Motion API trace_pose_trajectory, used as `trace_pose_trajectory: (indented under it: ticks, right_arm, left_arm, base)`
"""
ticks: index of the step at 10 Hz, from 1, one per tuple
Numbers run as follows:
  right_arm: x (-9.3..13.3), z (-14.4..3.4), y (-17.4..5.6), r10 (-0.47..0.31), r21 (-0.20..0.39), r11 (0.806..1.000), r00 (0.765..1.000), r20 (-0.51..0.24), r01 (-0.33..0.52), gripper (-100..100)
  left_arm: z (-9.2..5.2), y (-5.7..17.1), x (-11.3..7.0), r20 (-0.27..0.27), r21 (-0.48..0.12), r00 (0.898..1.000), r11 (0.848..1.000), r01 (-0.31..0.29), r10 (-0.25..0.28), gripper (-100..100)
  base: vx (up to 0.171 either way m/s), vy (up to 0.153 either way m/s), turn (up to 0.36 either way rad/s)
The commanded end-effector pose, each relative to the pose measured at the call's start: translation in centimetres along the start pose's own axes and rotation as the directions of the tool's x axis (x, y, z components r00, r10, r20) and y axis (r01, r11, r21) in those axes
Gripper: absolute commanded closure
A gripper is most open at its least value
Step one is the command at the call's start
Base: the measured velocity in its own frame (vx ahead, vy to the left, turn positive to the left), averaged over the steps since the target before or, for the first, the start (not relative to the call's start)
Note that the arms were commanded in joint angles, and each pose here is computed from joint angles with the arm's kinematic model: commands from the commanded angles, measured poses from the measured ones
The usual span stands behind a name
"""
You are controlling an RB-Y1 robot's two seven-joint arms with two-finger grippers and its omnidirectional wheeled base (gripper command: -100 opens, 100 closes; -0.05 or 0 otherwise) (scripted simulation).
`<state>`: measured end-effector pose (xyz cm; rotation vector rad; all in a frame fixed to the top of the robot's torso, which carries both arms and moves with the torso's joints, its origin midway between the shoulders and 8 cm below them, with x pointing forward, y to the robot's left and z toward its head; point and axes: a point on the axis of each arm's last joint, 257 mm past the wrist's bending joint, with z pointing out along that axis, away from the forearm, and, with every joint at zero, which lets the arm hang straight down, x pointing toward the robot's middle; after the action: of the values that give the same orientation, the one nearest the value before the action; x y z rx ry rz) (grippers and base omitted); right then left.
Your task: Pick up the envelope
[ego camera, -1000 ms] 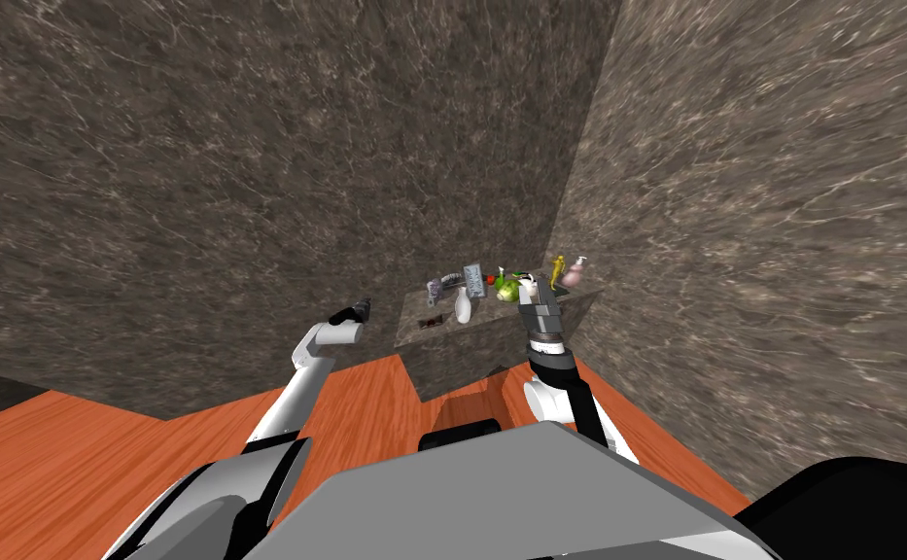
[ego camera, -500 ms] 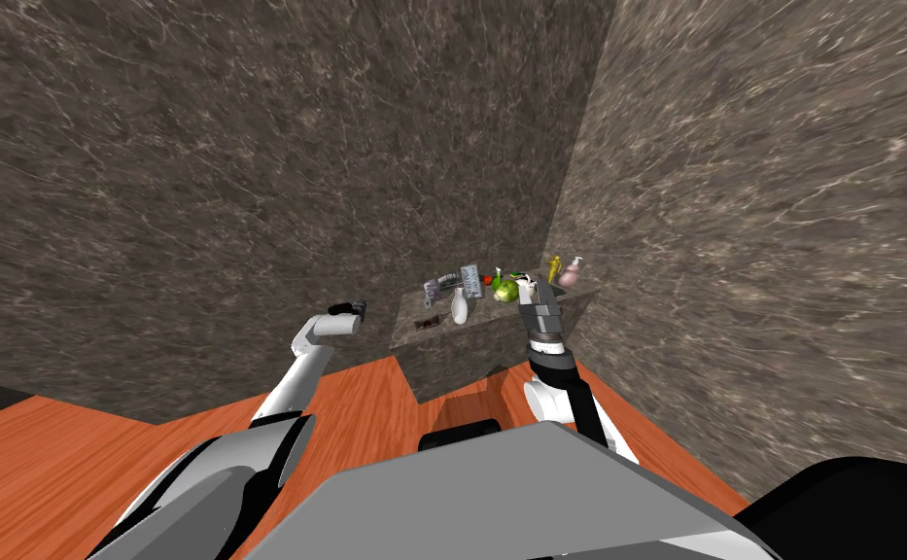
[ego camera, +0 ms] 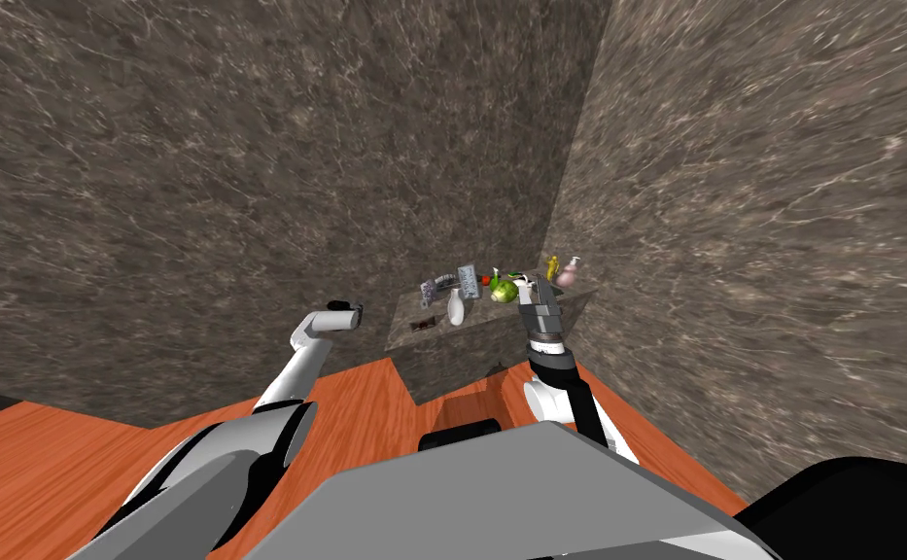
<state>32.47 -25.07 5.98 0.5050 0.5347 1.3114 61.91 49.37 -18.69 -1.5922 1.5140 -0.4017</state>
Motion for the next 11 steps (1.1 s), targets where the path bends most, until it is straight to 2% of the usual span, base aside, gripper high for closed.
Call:
trace_pose_trajectory:
  ticks: [1,2,3,4,5,6,7,8,9,10,11]
  right_arm:
    - [0.0,0.0,0.0,0.0,0.0,1.0,1.0,0.0,0.0,0]
    - [0.0,0.0,0.0,0.0,0.0,1.0,1.0,0.0,0.0,0]
    - [0.0,0.0,0.0,0.0,0.0,1.0,1.0,0.0,0.0,0]
    - [0.0,0.0,0.0,0.0,0.0,1.0,1.0,0.0,0.0,0]
    - [0.0,0.0,0.0,0.0,0.0,1.0,1.0,0.0,0.0,0]
    - [0.0,0.0,0.0,0.0,0.0,1.0,1.0,0.0,0.0,0]
    - [0.0,0.0,0.0,0.0,0.0,1.0,1.0,0.0,0.0,0]
    - [0.0,0.0,0.0,0.0,0.0,1.0,1.0,0.0,0.0,0]
    - [0.0,0.0,0.0,0.0,0.0,1.0,1.0,0.0,0.0,0]
    - [0.0,0.0,0.0,0.0,0.0,1.0,1.0,0.0,0.0,0]
    - [0.0,0.0,0.0,0.0,0.0,1.0,1.0,0.0,0.0,0]
  left_arm:
    - [0.1,0.3,-0.7,0.003,-0.054,1.0,0.998,0.012,-0.011,-100]
    - [0.3,1.5,-0.7,0.004,-0.092,1.0,0.996,0.013,-0.013,-100]
    - [0.3,1.5,-0.7,0.004,-0.092,1.0,0.996,0.013,-0.013,-100]
    - [0.0,1.3,-1.2,0.001,-0.136,1.0,0.99,0.023,-0.023,-100]
    - [0.4,2.7,-1.3,0.003,-0.172,1.0,0.985,0.027,-0.027,-100]
    - [0.1,2.1,-1.5,-0.003,-0.198,0.999,0.979,0.037,-0.038,-100]
    - [0.3,4.0,-1.6,-0.001,-0.249,0.999,0.968,0.041,-0.042,-100]
    - [-0.2,3.1,-1.7,-0.011,-0.266,0.999,0.963,0.048,-0.053,-100]
    - [-0.1,4.9,-1.7,-0.01,-0.316,0.998,0.947,0.052,-0.058,-100]
    - [-0.3,5.0,-1.7,-0.02,-0.348,0.997,0.936,0.061,-0.073,-100]
    - [-0.4,6.6,-1.6,-0.02,-0.394,0.997,0.917,0.063,-0.077,-100]
  base:
    - [0.007,-0.049,-0.036]
    - [0.017,-0.053,-0.014]
    - [0.012,-0.026,0.01]
    - [0.022,-0.045,-0.03]
    - [0.025,-0.058,-0.021]
    - [0.049,-0.075,-0.031]
    - [0.036,-0.076,-0.019]
    - [0.015,-0.087,-0.03]
    - [0.018,-0.079,-0.018]
    - [0.048,-0.095,-0.035]
    - [0.049,-0.078,-0.017]
